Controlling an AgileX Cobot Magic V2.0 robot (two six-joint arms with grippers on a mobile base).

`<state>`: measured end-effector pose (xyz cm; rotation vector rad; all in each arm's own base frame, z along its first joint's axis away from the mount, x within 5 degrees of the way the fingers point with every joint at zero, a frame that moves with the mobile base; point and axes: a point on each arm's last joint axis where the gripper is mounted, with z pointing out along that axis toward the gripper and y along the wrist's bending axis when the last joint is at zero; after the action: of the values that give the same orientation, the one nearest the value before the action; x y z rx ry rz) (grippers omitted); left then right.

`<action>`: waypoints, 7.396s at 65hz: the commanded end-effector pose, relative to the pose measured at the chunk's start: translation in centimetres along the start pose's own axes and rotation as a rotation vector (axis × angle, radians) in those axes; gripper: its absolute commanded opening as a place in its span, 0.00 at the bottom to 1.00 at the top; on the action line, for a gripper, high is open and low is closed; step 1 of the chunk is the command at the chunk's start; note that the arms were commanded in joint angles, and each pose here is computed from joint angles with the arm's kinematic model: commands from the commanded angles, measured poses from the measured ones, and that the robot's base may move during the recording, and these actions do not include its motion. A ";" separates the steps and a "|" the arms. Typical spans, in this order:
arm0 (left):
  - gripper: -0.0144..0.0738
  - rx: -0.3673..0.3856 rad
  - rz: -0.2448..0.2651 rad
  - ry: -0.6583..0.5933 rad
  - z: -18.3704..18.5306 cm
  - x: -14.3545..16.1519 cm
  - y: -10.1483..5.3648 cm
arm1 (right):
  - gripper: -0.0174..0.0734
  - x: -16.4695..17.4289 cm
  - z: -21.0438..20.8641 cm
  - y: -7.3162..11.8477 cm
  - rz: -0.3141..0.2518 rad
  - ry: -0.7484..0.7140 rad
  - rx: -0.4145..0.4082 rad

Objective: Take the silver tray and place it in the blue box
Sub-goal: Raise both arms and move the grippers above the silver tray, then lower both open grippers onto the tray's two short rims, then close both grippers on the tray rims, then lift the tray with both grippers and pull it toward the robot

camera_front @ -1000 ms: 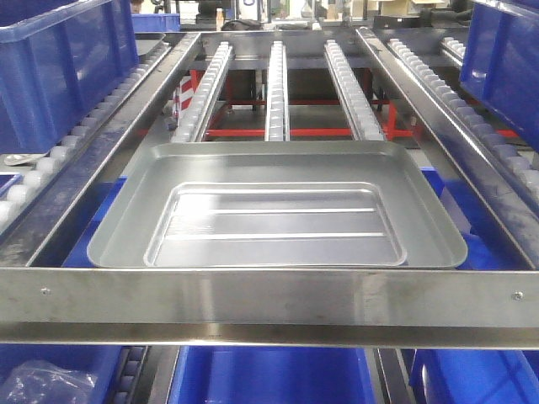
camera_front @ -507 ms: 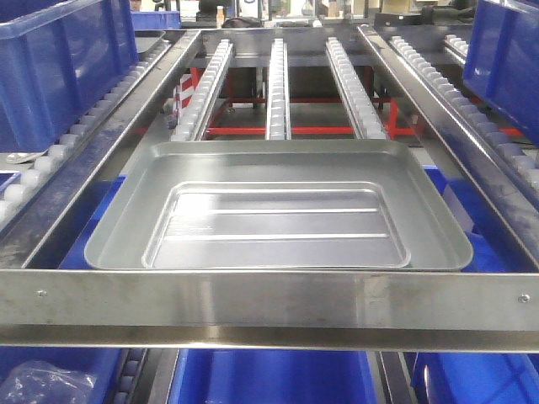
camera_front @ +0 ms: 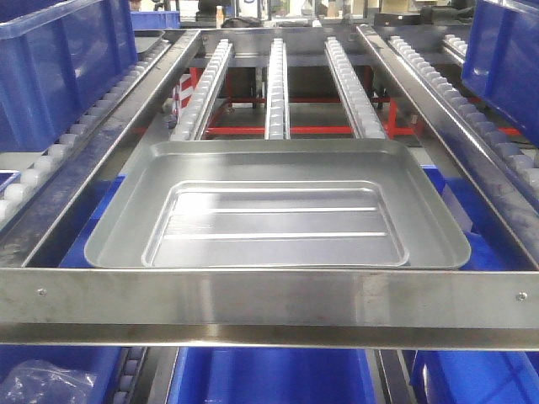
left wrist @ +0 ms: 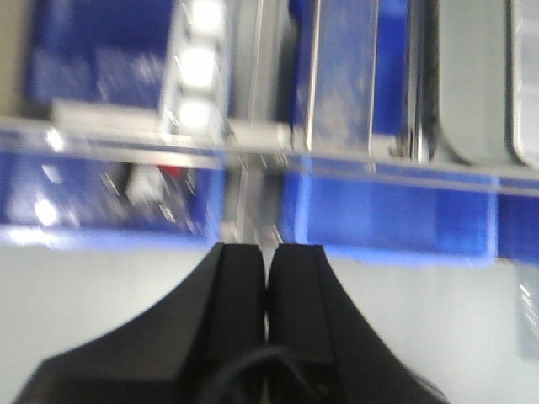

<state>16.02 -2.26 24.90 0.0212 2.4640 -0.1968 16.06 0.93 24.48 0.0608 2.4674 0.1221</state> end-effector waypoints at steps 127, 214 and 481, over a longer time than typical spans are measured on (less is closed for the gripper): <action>0.16 0.094 0.084 0.108 12.3 -11.4 -17.0 | 0.26 -12.6 12.1 13.8 0.008 0.162 -0.011; 0.46 0.022 0.061 0.174 13.8 -11.1 -17.7 | 0.63 -12.7 12.4 14.0 0.010 0.143 -0.026; 0.15 0.063 0.050 0.096 -2.3 -3.3 -17.9 | 0.26 -2.3 -2.8 15.5 0.090 0.043 -0.108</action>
<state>16.24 -19.45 29.36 0.1231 2.6332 -0.1625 16.83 15.77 27.91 0.1654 2.6126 0.2189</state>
